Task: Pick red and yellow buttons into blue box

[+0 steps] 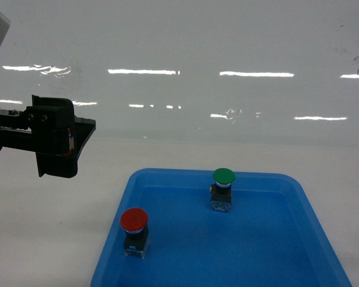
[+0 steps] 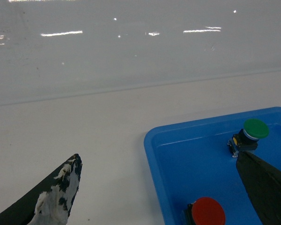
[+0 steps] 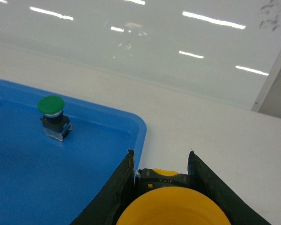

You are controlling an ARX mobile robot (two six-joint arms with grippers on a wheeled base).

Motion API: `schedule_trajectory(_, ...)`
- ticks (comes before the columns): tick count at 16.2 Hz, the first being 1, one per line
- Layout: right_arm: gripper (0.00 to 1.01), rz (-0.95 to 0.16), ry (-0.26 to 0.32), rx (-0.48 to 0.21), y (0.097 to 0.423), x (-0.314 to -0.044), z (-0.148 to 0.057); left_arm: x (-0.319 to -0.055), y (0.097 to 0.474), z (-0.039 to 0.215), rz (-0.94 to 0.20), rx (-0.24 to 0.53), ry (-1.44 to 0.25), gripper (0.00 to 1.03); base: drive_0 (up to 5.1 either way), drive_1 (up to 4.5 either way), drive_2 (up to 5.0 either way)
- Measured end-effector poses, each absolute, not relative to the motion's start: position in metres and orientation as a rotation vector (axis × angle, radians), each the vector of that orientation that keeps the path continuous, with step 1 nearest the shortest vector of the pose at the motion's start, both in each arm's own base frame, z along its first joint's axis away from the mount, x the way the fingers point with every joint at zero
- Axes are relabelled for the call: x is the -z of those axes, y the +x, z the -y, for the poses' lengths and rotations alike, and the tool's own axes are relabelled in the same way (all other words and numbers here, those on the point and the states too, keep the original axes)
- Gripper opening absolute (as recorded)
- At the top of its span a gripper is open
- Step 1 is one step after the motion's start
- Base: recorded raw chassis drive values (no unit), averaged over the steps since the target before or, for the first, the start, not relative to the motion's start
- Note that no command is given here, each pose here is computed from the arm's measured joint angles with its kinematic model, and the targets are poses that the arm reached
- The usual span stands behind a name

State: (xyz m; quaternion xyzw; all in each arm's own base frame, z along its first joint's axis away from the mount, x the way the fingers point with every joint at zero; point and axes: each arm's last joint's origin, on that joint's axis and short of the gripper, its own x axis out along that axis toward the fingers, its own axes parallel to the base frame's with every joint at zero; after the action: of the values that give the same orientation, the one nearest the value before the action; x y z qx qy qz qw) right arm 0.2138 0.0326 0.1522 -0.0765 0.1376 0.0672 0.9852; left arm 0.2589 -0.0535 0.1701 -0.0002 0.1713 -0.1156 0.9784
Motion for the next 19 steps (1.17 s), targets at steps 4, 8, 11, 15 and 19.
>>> schedule_trajectory(4,0.31,-0.207,-0.15,-0.043,0.164,-0.158,-0.022,-0.17,0.259,0.053,-0.345,0.233,0.0,0.98,0.0,0.0,0.0)
schedule_trajectory(8,0.31,-0.134,-0.157,-0.018,0.137,-0.166,-0.021,-0.17,0.259,0.053,-0.345,0.233,0.0,0.98,0.0,0.0,0.0)
schedule_trajectory(11,0.31,-0.115,-0.163,0.003,0.137,-0.167,-0.02,-0.17,0.259,0.053,-0.345,0.233,0.0,0.98,0.0,0.0,0.0)
schedule_trajectory(15,0.31,-0.121,-0.168,0.003,0.137,-0.165,-0.02,-0.17,0.259,0.053,-0.345,0.233,0.0,0.98,0.0,0.0,0.0)
schedule_trajectory(19,0.31,-0.121,-0.172,0.003,0.137,-0.165,-0.02,-0.163,0.257,0.061,-0.439,0.238,0.013,0.98,0.0,0.0,0.0)
